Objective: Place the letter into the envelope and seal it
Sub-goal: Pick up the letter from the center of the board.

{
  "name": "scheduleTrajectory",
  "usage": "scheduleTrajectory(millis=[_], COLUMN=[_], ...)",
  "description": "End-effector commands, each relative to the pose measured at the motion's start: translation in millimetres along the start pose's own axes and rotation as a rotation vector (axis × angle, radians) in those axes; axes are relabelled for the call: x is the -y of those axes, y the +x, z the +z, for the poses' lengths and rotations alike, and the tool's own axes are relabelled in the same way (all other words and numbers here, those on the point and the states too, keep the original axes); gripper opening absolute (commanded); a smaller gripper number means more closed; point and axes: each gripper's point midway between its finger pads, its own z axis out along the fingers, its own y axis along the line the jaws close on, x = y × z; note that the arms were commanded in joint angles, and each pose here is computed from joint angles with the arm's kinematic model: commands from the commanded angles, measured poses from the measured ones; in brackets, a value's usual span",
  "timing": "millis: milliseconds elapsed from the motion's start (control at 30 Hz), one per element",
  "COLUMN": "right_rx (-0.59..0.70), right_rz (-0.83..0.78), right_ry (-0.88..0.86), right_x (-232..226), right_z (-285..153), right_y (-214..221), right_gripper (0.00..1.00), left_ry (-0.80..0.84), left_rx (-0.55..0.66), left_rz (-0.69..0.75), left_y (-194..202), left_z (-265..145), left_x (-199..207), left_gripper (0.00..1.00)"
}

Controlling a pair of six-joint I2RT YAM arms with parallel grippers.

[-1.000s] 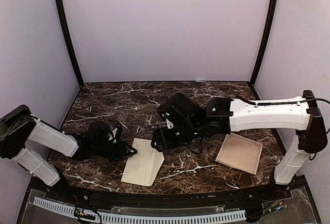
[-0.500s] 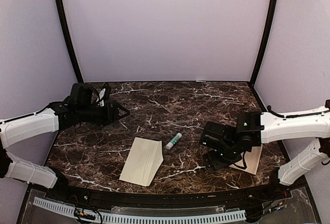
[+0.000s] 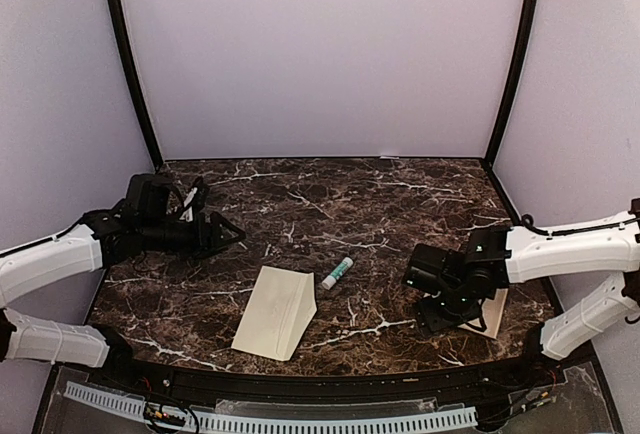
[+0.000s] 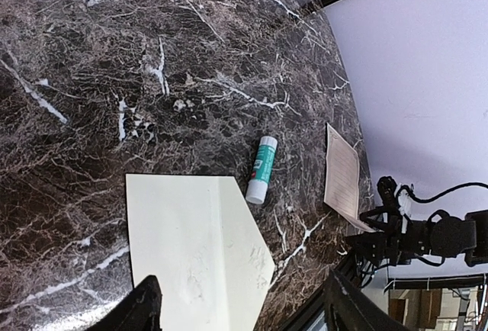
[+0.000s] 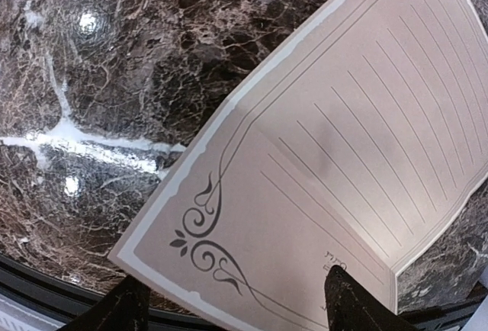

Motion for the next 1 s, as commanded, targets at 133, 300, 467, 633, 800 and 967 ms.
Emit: scheduleTrajectory(millis=[133, 300, 467, 633, 800, 967], right_rx=[-0.011, 0.019, 0.060, 0.093, 0.162, 0.263], right_rz=[0.004, -0.007, -0.013, -0.008, 0.024, 0.044], right_ry=[0.066, 0.073, 0.057, 0.027, -0.119, -0.371], right_x=[8, 5, -6, -15, -39, -74], right_z=[21, 16, 5, -6, -35, -82], right_y=[-1, -12, -30, -42, -61, -82], right_gripper=[0.59, 0.25, 0.00, 0.00, 0.00, 0.00], left_ry=[0.010, -0.036, -0.052, -0.038, 0.012, 0.132], left_rx=[0.007, 0.011, 0.081, 0.117, 0.130, 0.157], left_rz=[-0.014, 0.031, 0.075, 0.097, 0.098, 0.094], left_y=[8, 8, 0, -5, -6, -8], left_z=[-18, -30, -42, -51, -58, -67], left_x=[4, 3, 4, 12, 23, 49], left_gripper=[0.72, 0.71, 0.70, 0.69, 0.68, 0.68])
